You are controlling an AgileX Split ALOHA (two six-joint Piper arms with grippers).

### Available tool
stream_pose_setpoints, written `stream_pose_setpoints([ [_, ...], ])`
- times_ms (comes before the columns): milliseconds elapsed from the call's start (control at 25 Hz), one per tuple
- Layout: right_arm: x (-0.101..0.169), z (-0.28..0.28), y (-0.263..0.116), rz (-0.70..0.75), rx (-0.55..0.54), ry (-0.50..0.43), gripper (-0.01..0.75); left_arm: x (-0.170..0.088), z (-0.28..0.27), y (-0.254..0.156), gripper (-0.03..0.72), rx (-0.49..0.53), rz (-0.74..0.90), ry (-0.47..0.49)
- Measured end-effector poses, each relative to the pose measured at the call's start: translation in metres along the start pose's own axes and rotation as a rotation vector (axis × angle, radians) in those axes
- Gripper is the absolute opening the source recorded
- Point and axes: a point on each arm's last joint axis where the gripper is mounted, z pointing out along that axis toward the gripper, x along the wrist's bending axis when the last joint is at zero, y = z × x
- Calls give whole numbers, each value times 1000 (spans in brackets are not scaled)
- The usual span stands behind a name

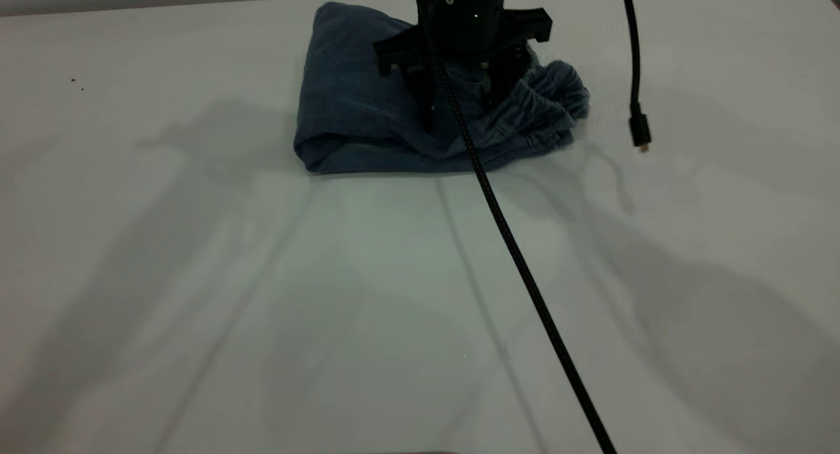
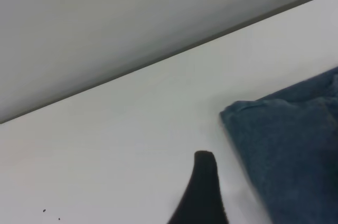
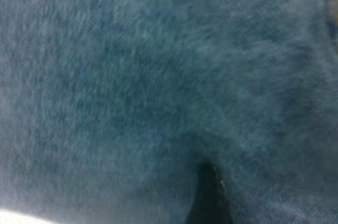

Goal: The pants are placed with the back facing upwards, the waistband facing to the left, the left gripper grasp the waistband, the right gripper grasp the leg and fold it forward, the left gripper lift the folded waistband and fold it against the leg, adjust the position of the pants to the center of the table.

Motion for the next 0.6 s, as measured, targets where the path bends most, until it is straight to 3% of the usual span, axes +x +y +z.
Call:
stream_pose_setpoints([
  [160, 3, -2, -10, -18, 110, 34, 442, 0, 0, 0, 571, 0, 3, 1],
  [320, 5, -18, -9, -45, 104, 38, 441, 2, -1, 0, 571, 1, 34, 19],
  [440, 8, -59, -3, -77, 35, 42, 441, 6, -17, 3, 571, 13, 75, 50],
  [600, 12, -152, -1, -150, -149, 71, 441, 14, -75, 8, 571, 40, 109, 111],
])
